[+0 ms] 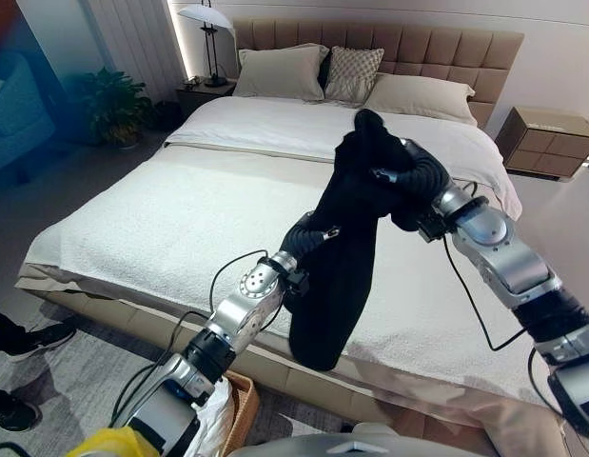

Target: Pick up clothes into the bucket

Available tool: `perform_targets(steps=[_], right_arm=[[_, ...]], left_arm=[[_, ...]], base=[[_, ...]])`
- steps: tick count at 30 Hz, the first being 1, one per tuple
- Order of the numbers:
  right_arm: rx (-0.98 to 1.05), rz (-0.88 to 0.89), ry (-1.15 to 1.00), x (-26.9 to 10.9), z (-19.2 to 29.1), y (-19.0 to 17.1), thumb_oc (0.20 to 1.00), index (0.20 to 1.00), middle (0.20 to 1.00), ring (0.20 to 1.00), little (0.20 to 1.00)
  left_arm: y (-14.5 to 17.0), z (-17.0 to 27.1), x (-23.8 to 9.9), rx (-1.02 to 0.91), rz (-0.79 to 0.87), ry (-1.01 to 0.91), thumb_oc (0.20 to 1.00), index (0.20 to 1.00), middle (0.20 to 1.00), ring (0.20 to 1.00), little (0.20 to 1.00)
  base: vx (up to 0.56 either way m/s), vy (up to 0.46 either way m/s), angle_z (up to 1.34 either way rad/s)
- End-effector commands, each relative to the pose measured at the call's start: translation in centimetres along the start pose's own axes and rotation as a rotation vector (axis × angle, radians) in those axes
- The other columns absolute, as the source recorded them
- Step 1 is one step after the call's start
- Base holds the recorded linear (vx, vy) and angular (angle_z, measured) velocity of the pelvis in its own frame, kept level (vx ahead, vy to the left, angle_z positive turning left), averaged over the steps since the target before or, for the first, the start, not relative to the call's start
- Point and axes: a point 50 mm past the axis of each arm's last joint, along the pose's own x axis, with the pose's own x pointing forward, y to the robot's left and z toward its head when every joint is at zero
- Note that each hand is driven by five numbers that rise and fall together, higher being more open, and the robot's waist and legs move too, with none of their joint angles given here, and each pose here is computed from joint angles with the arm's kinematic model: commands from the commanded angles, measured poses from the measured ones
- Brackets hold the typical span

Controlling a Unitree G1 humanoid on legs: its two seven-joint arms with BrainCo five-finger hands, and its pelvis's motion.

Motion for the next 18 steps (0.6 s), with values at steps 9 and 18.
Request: perform_targets(steps=[9,18], right_arm=[[0.217,-0.568,0.077,-5.9,-5.4,-3.5,1.000,1.000,1.000,1.000,1.000],[0.229,-0.649,0.448,-12.1,-12.7,-0.9,1.000,1.000,1.000,1.000,1.000]], left_arm=[[4.6,3.6,-3.5,-0.019,0.218,-0.218,0.200,0.200,0.200,0.200,0.200],[6.7,8.4,-7.3,0.085,0.330,-0.455,0.200,0.200,0.200,0.200,0.200]], base=[[0.00,0.000,0.00],[0.00,0.002,0.03]])
